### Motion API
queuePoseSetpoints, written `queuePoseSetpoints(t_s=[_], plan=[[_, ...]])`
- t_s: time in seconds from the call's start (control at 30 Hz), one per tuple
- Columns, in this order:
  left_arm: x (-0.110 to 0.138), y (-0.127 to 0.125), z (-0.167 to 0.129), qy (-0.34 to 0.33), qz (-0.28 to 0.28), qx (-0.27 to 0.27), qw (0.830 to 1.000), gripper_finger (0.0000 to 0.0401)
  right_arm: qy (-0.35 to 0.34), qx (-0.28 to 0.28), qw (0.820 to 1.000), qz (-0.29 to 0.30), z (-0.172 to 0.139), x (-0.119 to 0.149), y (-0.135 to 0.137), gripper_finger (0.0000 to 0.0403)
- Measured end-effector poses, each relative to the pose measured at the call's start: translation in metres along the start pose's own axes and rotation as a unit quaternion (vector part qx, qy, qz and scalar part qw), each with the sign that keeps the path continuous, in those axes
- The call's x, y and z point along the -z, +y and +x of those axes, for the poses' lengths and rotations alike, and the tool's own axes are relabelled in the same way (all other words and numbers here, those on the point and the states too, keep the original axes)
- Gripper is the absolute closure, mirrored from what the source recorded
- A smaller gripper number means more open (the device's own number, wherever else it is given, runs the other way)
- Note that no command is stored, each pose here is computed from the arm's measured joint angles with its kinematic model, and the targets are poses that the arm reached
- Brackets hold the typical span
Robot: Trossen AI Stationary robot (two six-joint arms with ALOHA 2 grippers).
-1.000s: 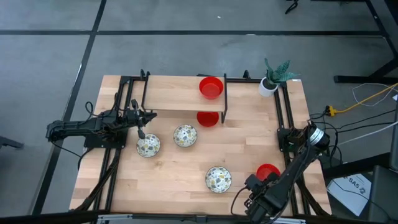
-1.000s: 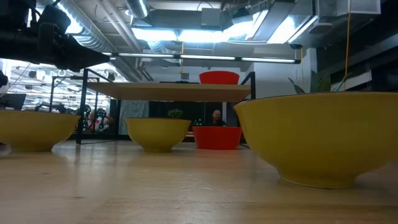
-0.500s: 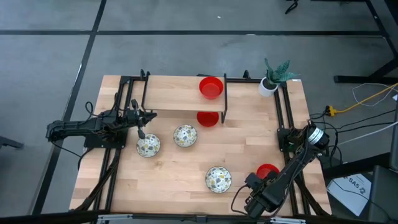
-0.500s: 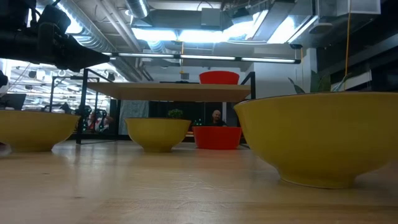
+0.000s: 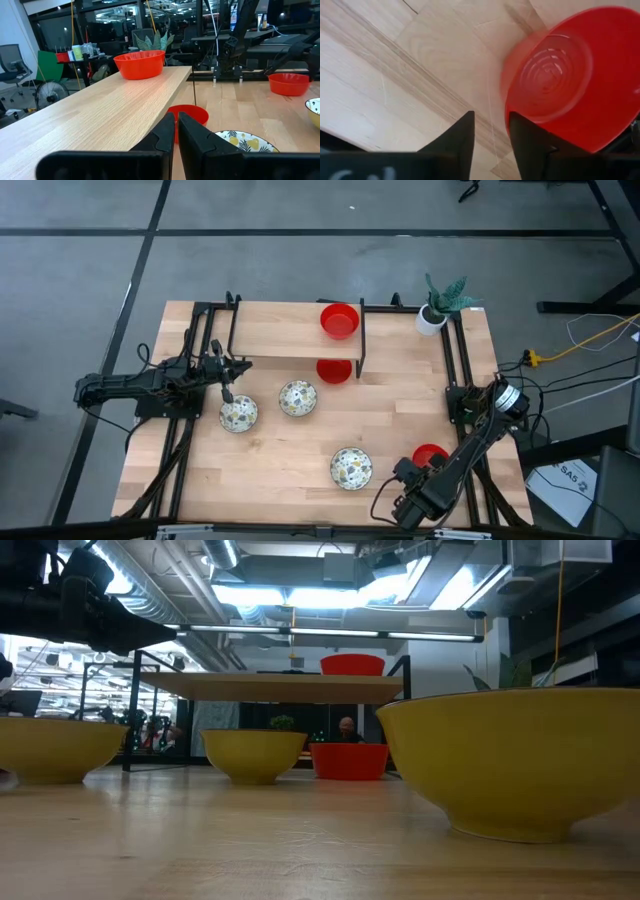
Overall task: Pick & Place Mini bowls
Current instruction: Stack the bottom red bowl on top of the red bowl on the shelf
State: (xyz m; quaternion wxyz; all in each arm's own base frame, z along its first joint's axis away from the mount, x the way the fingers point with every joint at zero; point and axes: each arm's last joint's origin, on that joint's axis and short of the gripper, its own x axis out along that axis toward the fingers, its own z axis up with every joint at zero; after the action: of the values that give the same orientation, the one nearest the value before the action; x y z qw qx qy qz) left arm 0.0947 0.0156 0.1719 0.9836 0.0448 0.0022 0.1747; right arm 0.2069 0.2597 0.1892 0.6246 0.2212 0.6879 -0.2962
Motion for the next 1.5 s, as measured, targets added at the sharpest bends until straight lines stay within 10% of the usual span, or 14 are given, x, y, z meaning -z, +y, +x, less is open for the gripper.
queuePoseSetpoints(t_s=[0.53,1.5], plan=[[0.0,0.0,0.0,0.0,0.0,0.0,1.0,0.0384,0.001,0.001,1.0,0.001,0.0,-0.003,0.0,0.0343],[0.0,0.0,0.0,0.0,0.0,0.0,1.0,0.0384,0.026,0.016,0.999,-0.01,0.016,-0.005,-0.005,0.0267]])
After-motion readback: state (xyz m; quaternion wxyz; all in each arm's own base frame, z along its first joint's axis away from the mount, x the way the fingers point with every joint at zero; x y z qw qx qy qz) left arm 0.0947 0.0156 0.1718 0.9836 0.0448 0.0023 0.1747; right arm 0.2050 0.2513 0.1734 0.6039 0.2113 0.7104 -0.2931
